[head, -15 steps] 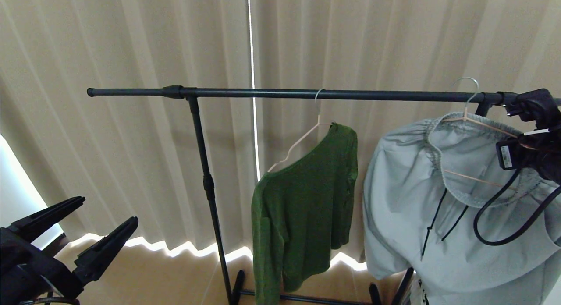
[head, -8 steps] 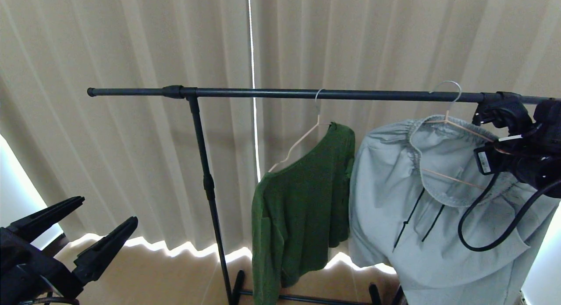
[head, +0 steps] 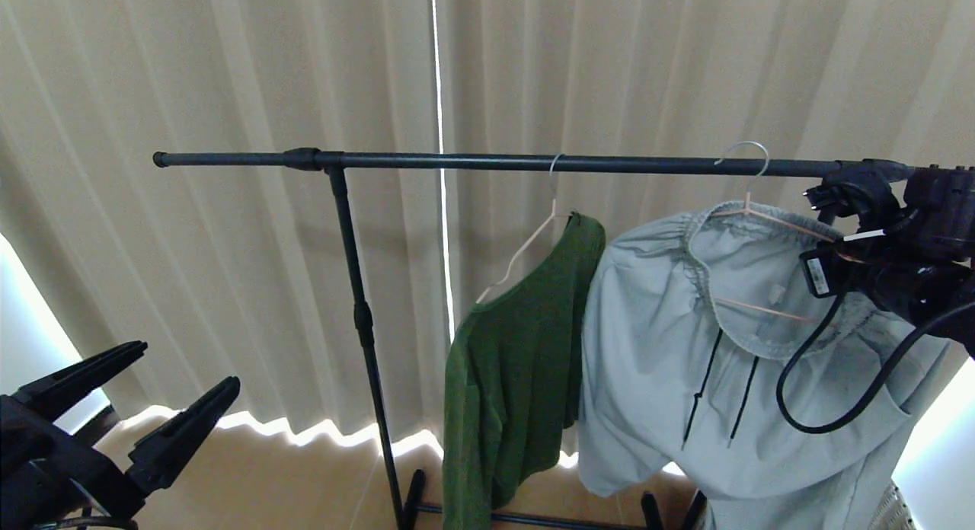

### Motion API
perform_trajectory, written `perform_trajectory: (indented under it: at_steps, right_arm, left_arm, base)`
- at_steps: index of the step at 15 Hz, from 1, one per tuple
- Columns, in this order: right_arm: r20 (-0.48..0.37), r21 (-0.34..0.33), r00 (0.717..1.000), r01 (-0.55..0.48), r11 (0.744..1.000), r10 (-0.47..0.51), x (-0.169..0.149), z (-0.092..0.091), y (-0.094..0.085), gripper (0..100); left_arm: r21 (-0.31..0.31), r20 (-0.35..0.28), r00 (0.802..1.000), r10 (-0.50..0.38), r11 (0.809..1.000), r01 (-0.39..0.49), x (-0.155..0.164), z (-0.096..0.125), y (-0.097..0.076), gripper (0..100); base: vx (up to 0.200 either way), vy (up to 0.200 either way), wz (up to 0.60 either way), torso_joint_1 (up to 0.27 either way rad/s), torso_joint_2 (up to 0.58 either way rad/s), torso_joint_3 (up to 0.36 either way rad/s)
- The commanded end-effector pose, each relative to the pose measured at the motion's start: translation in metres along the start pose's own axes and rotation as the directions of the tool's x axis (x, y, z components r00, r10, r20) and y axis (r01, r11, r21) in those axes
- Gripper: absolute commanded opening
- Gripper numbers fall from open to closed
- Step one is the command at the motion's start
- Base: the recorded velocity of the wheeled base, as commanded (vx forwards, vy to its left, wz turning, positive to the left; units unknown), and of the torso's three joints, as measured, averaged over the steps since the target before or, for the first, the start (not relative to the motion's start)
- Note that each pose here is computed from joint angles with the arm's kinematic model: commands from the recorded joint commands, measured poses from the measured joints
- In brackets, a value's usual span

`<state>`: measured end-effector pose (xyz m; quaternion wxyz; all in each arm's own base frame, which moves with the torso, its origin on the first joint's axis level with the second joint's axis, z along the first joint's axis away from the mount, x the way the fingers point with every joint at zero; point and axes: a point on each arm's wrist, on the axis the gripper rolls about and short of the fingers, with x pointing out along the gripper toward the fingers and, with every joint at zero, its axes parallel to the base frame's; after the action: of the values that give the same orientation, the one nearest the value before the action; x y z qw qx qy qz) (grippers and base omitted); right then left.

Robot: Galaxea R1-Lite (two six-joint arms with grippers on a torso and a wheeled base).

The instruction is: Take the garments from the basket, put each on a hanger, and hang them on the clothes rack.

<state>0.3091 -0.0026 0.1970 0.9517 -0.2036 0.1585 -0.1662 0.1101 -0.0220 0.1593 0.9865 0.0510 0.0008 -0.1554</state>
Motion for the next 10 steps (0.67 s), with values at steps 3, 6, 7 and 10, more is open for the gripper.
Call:
perform_trajectory:
  at_steps: [3,6,7,10]
  right_arm:
    - [0.035,0.022,0.999,0.031,0.999,-0.031,0.008,0.016,-0.006,0]
    - [-0.023,-0.002,0.999,0.041,0.999,-0.041,0.024,0.004,0.007,0]
    - [-0.031,-0.007,0.999,0.040,0.999,-0.040,0.028,0.002,0.010,0]
    - [-0.038,-0.012,0.999,0.036,0.999,-0.036,0.029,0.000,0.013,0]
  left_arm:
    - [-0.001,-0.002,1.000,0.000,1.000,0.000,0.000,0.000,0.000,100]
    - [0.001,0.001,1.000,0.002,1.000,-0.002,0.000,0.000,0.000,100]
    - [0.003,0.008,1.000,0.002,1.000,-0.002,-0.001,0.001,0.000,100]
    - [0.004,0.016,1.000,0.002,1.000,-0.002,-0.002,0.002,0.000,100]
  base:
    - [0.000,0.000,0.00,0.000,0.00,0.000]
    - [0.000,0.000,0.00,0.000,0.00,0.000]
    - [0.000,0.000,0.00,0.000,0.00,0.000]
    - [0.000,0.000,0.00,0.000,0.00,0.000]
